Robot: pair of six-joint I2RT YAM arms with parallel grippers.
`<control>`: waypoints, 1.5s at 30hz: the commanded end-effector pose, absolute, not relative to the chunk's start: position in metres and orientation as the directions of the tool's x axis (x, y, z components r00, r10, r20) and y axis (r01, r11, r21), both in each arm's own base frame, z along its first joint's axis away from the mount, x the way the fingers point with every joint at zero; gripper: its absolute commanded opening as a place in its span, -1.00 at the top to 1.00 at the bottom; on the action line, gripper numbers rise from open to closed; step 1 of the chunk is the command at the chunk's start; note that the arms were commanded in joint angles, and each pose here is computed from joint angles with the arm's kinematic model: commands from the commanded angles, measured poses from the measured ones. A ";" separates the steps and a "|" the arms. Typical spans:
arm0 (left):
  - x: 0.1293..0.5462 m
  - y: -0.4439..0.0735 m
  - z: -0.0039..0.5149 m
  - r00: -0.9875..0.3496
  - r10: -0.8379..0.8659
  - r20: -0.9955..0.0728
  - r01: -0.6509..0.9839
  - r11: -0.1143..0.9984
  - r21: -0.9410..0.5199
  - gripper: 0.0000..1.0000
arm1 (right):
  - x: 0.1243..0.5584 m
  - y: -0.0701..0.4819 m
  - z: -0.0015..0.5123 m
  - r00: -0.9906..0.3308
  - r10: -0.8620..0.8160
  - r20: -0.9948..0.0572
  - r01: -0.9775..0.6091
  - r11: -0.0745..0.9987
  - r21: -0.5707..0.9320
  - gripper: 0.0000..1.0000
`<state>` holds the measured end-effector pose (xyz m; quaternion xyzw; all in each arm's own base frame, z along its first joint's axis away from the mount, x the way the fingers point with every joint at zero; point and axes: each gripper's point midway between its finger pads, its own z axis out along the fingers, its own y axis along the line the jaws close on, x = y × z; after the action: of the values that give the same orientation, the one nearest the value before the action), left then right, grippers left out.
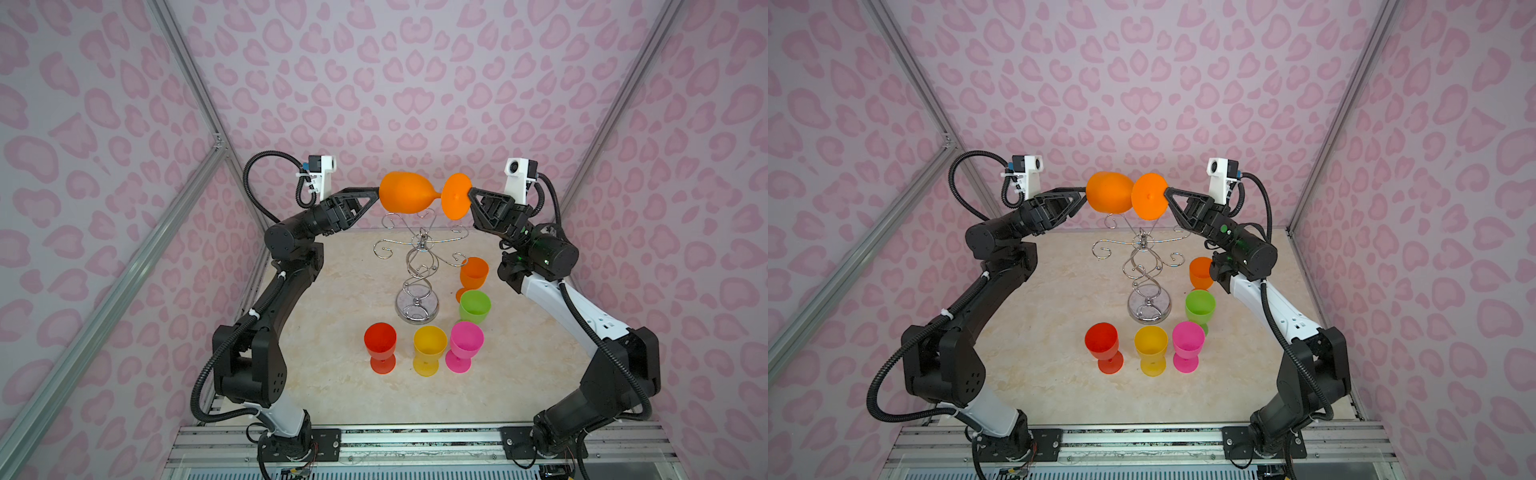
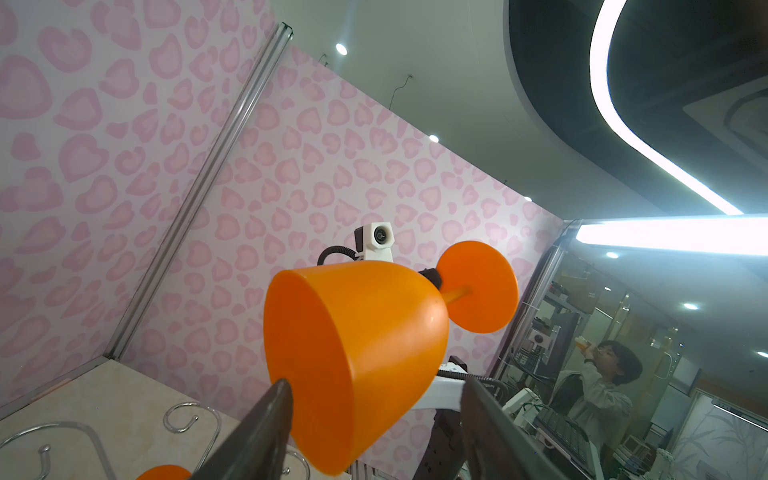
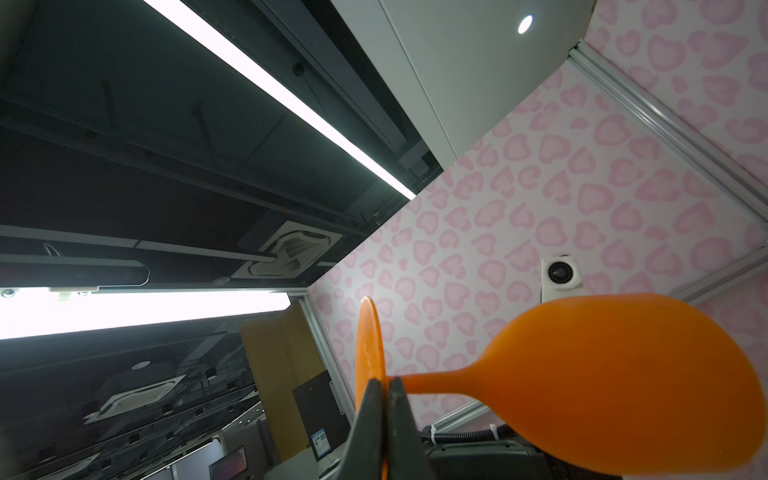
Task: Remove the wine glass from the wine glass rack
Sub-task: 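Bring the orange glass bowl into the left gripper and close it, then open the right gripper and withdraw while the left gripper pulls the glass away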
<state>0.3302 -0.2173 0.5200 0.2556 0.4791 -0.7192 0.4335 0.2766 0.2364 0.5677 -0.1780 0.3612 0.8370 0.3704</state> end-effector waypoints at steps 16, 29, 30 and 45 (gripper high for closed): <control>0.306 -0.225 0.522 -0.456 -0.340 -0.822 0.890 -0.201 -0.410 0.38 | 0.286 0.234 0.566 -0.663 0.499 -0.558 -0.748 -0.472 0.467 1.00; 0.295 -0.221 0.534 -0.454 -0.358 -0.816 0.890 -0.221 -0.399 0.89 | 0.303 0.224 0.552 -0.672 0.516 -0.532 -0.740 -0.438 0.510 0.74; 0.293 -0.221 0.535 -0.452 -0.358 -0.817 0.891 -0.223 -0.395 0.89 | 0.304 0.223 0.551 -0.670 0.518 -0.531 -0.741 -0.435 0.512 0.67; 0.256 -0.187 0.568 -0.258 -0.381 -0.888 0.956 0.032 -0.291 0.96 | 0.326 0.146 0.523 -0.558 0.643 -0.525 -0.775 -0.177 0.607 0.19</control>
<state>0.2436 -0.1932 0.5723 0.3151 0.4575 -0.6665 0.4972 0.3255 0.1515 0.5319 -0.0727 0.4196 0.7872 0.4461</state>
